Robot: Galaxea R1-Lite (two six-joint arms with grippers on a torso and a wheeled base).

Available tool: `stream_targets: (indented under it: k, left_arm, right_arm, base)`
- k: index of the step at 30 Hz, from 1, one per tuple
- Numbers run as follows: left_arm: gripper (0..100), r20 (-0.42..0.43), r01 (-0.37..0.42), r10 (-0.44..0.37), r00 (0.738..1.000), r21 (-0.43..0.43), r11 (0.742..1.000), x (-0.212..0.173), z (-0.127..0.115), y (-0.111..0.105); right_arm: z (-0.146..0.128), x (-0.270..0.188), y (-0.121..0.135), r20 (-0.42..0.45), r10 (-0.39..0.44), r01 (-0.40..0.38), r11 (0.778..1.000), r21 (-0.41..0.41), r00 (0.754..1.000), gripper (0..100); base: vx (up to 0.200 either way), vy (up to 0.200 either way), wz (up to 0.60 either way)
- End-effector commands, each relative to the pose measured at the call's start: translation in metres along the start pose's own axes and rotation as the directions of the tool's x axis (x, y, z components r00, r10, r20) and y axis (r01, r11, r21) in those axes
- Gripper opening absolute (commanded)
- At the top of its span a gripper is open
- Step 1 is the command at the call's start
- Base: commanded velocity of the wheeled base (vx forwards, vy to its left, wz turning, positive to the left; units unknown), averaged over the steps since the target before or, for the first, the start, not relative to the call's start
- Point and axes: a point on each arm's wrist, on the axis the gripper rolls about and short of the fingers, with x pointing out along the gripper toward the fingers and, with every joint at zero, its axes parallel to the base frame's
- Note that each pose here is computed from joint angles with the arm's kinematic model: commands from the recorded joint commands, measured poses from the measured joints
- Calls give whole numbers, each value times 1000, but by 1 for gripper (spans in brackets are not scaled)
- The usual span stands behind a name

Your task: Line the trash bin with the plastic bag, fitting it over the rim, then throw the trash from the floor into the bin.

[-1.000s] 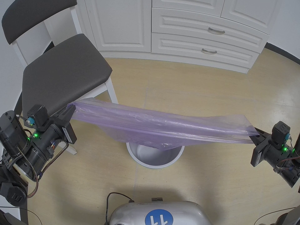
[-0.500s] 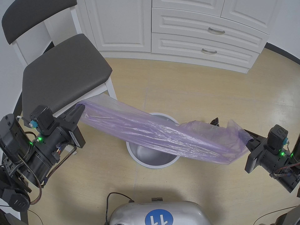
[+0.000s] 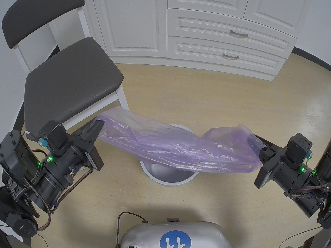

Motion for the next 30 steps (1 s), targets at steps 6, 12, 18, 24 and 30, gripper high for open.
stream_targets:
  k: [6, 12, 18, 24, 30]
  left_arm:
    - [0, 10, 36, -36, 999, -7, 999, 14, -21, -14]
    - [0, -6, 64, -64, 998, -10, 998, 14, -25, -23]
    - [0, -4, 112, -112, 994, -20, 993, 12, -25, -34]
    - [0, -15, 187, -188, 982, -38, 982, 6, -27, -52]
    - [0, -80, 264, -268, 960, -55, 963, -2, -42, -75]
  right_arm:
    - [-17, 15, 37, 2, 99, -99, 994, 46, 995, 0]
    - [-19, 11, 51, -1, 157, -156, 985, 72, 988, 0]
    - [-21, 11, 55, -9, 169, -168, 983, 69, 986, 0]
    - [-26, 13, 58, -25, 175, -174, 983, 61, 984, 0]
    - [-32, 16, 66, -27, 191, -188, 979, 76, 981, 0]
  base:
    - [0, 0, 0]
    - [0, 0, 0]
    - [0, 0, 0]
    - [0, 0, 0]
    - [0, 0, 0]
